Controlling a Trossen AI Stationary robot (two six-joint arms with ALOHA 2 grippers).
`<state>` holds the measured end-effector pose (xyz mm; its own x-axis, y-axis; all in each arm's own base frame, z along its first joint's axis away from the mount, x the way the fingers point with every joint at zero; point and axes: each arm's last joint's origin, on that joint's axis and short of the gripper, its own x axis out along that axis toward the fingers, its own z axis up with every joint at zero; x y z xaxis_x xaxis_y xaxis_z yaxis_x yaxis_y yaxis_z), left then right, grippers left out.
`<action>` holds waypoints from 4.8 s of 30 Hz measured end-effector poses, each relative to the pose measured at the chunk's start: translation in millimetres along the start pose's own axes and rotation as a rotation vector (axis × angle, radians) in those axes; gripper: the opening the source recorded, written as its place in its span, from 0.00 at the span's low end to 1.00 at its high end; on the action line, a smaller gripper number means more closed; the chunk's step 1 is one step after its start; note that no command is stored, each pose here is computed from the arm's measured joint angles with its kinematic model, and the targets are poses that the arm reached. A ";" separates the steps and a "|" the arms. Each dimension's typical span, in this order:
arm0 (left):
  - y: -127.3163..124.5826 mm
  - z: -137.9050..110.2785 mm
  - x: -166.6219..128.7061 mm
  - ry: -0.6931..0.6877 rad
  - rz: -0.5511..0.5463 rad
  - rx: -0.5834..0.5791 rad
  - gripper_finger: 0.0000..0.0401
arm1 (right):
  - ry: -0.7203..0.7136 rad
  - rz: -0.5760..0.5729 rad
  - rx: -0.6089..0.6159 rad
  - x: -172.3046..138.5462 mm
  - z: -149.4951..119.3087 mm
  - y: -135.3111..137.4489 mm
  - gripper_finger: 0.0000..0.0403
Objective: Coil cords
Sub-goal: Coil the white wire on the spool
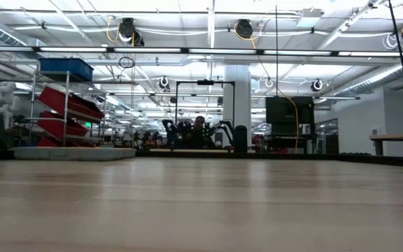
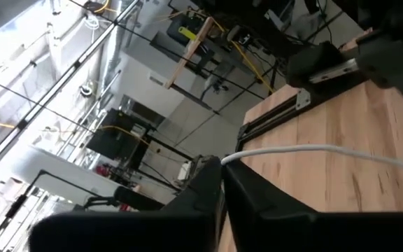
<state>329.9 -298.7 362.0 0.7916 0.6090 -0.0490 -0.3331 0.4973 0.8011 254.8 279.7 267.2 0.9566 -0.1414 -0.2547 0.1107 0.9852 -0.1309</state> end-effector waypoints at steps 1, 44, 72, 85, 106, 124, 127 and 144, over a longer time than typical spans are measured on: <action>-1.1 -0.5 -1.0 -0.001 -0.001 0.002 0.09 | 0.002 0.008 -0.002 -2.6 0.3 0.5 0.00; -4.4 2.8 22.0 -0.103 -0.224 -0.174 0.34 | -0.166 0.701 -0.112 14.3 36.6 -6.4 0.00; -10.4 15.5 -50.6 -0.186 -0.347 -0.609 0.34 | -0.321 0.488 -0.085 6.9 51.3 -6.4 0.00; -12.6 17.3 -55.8 -0.225 -0.444 -0.613 0.34 | -0.290 0.382 -0.091 8.4 49.1 -8.7 0.00; -9.3 19.1 -70.7 -0.233 -0.448 -0.637 0.34 | -0.278 0.319 -0.073 9.5 48.7 -10.6 0.00; -11.9 11.8 -49.0 -0.149 -0.375 -0.670 0.34 | -0.277 0.317 -0.075 9.4 48.8 -10.8 0.00; -13.5 8.9 -44.3 -0.127 -0.371 -0.667 0.34 | -0.276 0.314 -0.075 9.8 48.9 -11.2 0.00; -14.3 8.4 -34.8 -0.122 -0.408 -0.669 0.22 | -0.276 0.317 -0.083 9.5 48.5 -10.8 0.00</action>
<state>311.4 -332.2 357.2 0.9552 0.2456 -0.1652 -0.2106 0.9561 0.2037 275.8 272.4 312.6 0.9773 0.2098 -0.0302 -0.2119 0.9629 -0.1673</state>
